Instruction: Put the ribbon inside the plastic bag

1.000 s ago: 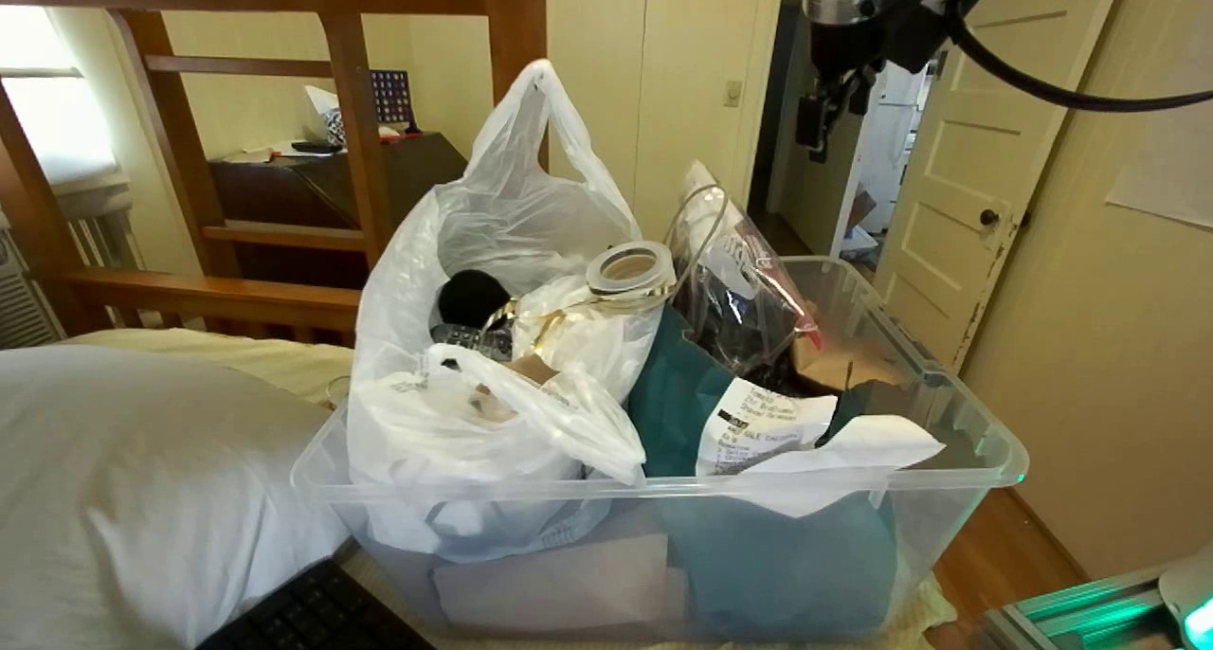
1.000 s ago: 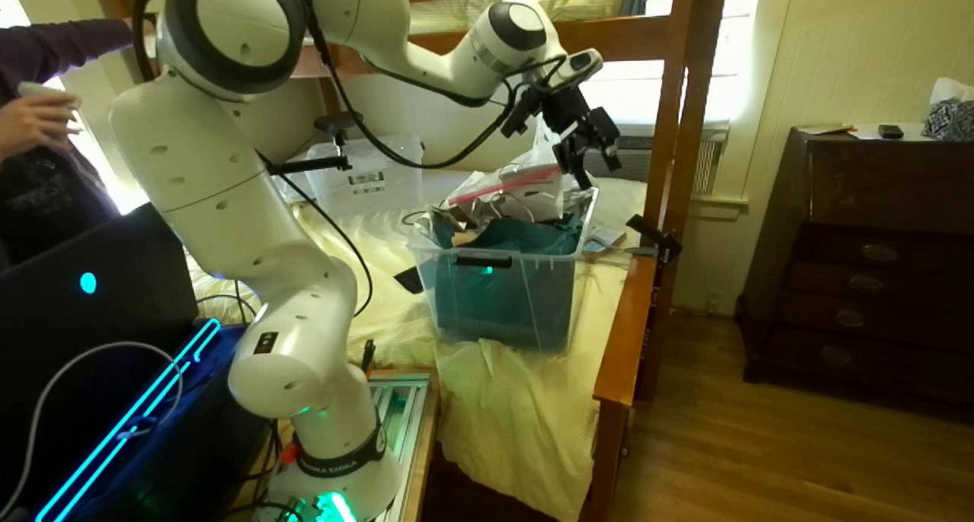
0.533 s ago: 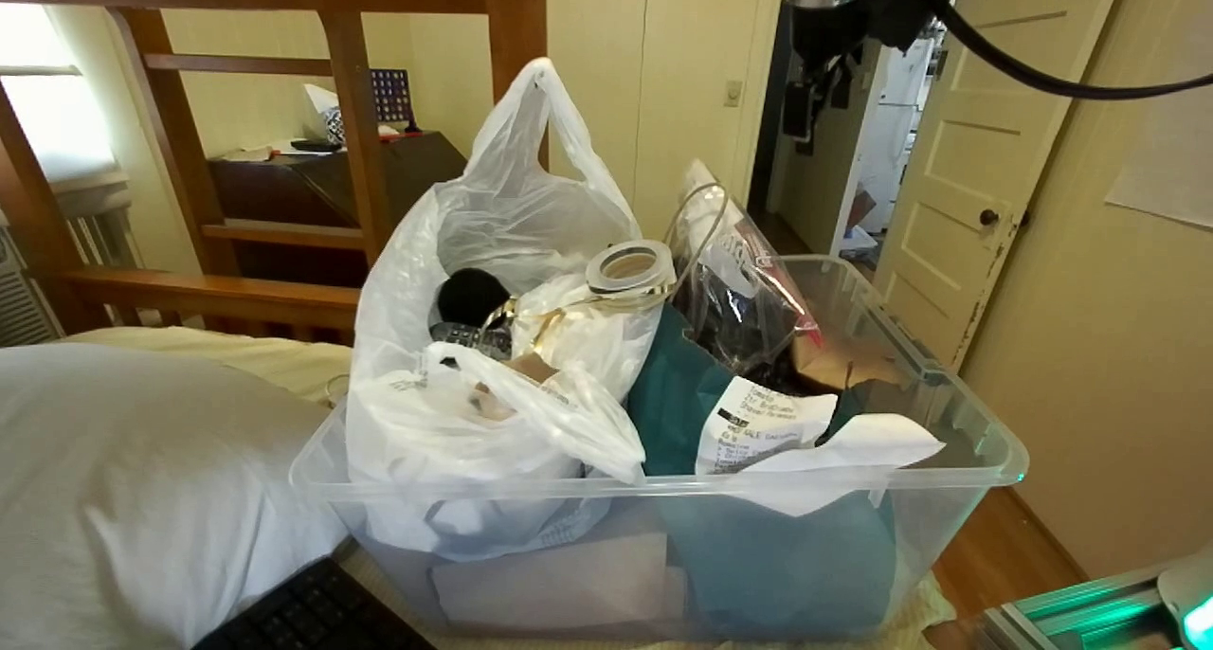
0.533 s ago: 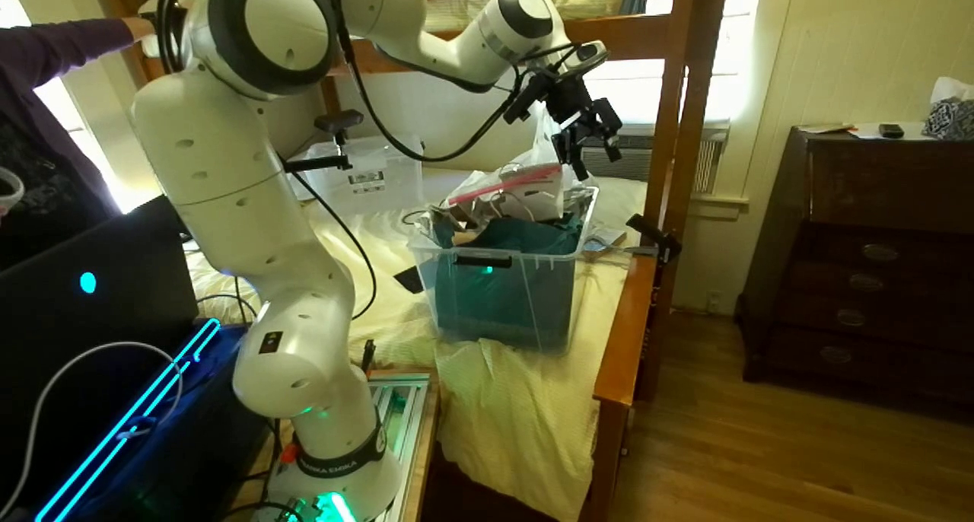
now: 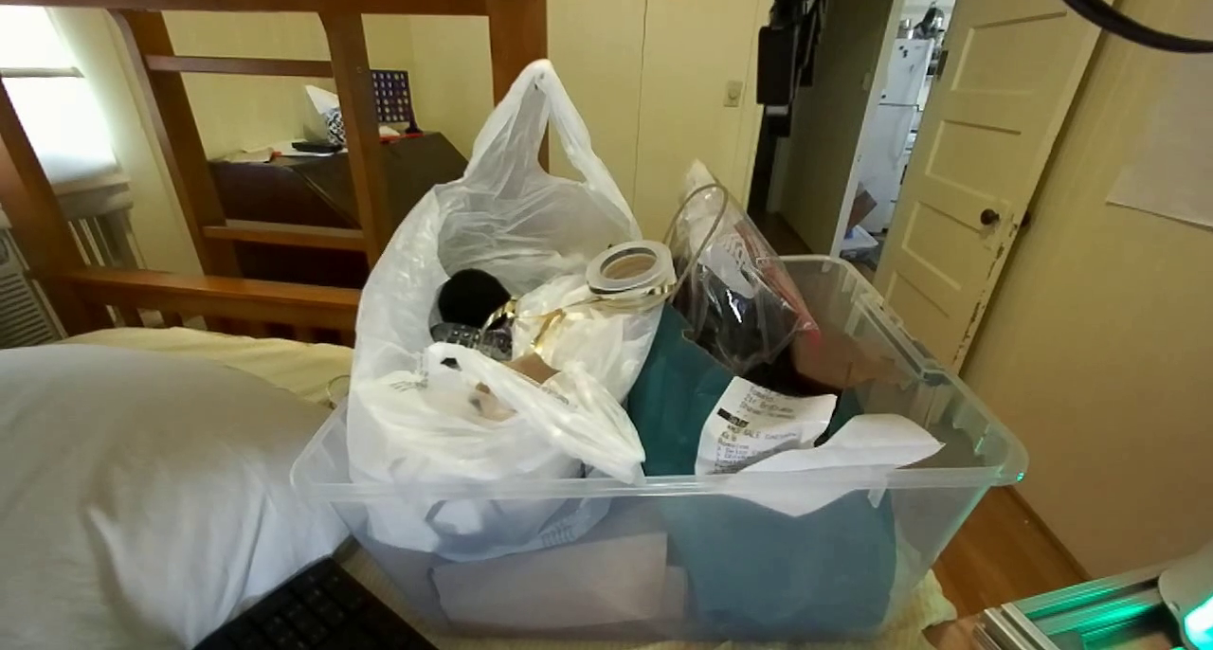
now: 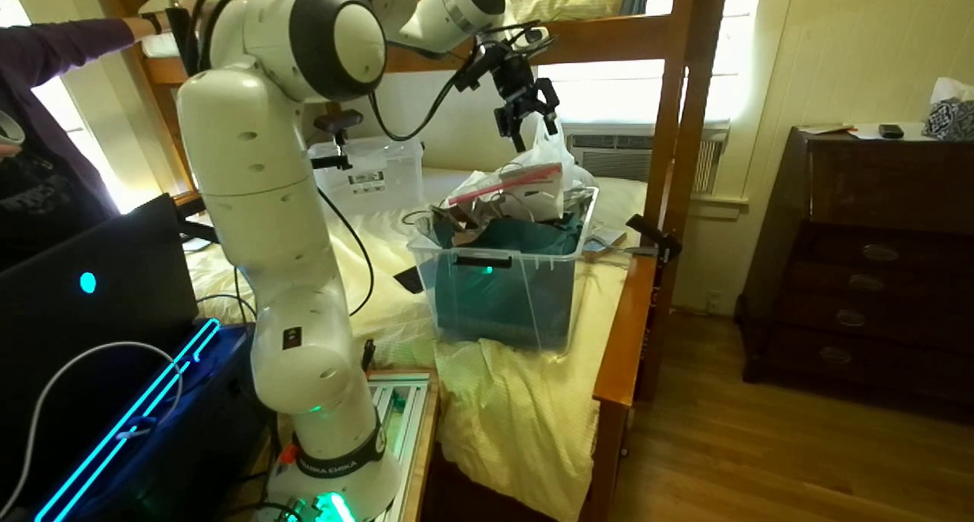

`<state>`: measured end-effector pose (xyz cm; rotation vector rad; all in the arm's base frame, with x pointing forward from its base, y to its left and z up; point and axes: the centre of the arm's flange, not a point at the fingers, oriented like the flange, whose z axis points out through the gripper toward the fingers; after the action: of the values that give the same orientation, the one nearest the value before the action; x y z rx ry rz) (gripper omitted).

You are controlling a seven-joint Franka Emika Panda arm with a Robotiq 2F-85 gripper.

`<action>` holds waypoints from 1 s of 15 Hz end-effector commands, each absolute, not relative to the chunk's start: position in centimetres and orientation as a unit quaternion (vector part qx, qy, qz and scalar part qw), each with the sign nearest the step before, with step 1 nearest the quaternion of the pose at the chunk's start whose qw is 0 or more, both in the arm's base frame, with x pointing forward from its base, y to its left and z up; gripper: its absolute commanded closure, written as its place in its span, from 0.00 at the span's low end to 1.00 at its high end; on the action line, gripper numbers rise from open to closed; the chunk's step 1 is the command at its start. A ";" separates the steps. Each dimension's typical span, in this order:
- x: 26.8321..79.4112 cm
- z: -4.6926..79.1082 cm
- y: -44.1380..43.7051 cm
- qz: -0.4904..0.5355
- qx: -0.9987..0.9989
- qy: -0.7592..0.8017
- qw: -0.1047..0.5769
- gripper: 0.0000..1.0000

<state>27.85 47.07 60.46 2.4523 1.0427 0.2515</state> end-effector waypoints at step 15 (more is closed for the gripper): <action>27.5 55.1 60.1 0.063 0.834 0.543 0.078 0.00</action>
<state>28.14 59.67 55.34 2.5019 1.5759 0.2913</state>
